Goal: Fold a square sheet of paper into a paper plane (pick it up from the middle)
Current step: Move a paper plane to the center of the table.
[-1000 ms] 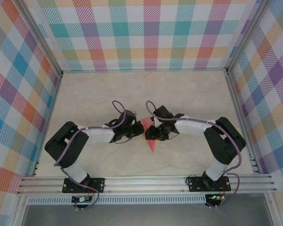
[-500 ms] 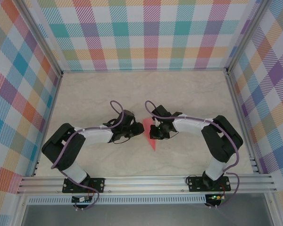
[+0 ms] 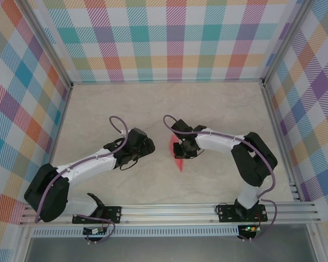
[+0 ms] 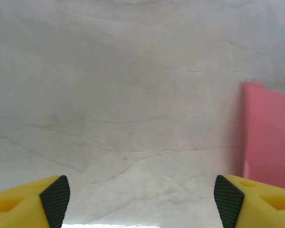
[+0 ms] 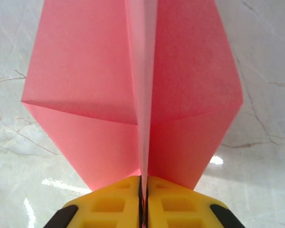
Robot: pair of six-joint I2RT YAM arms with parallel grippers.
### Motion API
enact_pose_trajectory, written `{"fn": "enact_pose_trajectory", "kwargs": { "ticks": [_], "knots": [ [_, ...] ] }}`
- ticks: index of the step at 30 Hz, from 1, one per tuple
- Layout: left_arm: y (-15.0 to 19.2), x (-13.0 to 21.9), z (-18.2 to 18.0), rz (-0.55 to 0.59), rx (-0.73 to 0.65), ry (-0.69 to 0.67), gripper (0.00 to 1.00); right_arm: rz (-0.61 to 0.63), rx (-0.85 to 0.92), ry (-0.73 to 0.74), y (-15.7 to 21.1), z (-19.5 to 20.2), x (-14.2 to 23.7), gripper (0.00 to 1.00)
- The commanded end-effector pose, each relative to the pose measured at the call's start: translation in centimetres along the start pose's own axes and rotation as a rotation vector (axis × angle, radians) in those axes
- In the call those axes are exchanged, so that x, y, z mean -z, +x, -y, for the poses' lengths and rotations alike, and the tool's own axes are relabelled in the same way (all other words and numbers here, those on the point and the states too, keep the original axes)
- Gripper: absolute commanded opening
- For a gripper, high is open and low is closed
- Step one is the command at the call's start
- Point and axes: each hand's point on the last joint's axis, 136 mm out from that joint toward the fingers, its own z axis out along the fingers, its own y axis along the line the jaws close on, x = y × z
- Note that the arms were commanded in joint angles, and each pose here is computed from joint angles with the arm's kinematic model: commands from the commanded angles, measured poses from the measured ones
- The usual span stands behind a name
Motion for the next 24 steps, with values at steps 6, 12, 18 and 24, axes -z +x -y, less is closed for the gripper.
{"fn": "enact_pose_trajectory", "kwargs": {
  "ticks": [6,12,18,24],
  "knots": [
    [-1.0,1.1,-3.6,0.049,0.025,-0.179,0.94,-0.038,0.014,0.124,0.4,0.4,-1.3,0.16],
    [-1.0,1.0,-3.7,0.042,0.019,-0.196,0.97,-0.043,0.003,0.145,0.4,0.2,-1.8,0.16],
    [-0.7,0.9,-4.5,0.033,0.018,-0.235,1.00,-0.075,-0.023,0.191,1.2,1.1,-3.3,0.11],
    [-0.7,1.2,-5.3,0.040,0.020,-0.276,1.00,-0.011,-0.018,0.172,-1.0,-0.3,-1.4,0.06]
  ]
}}
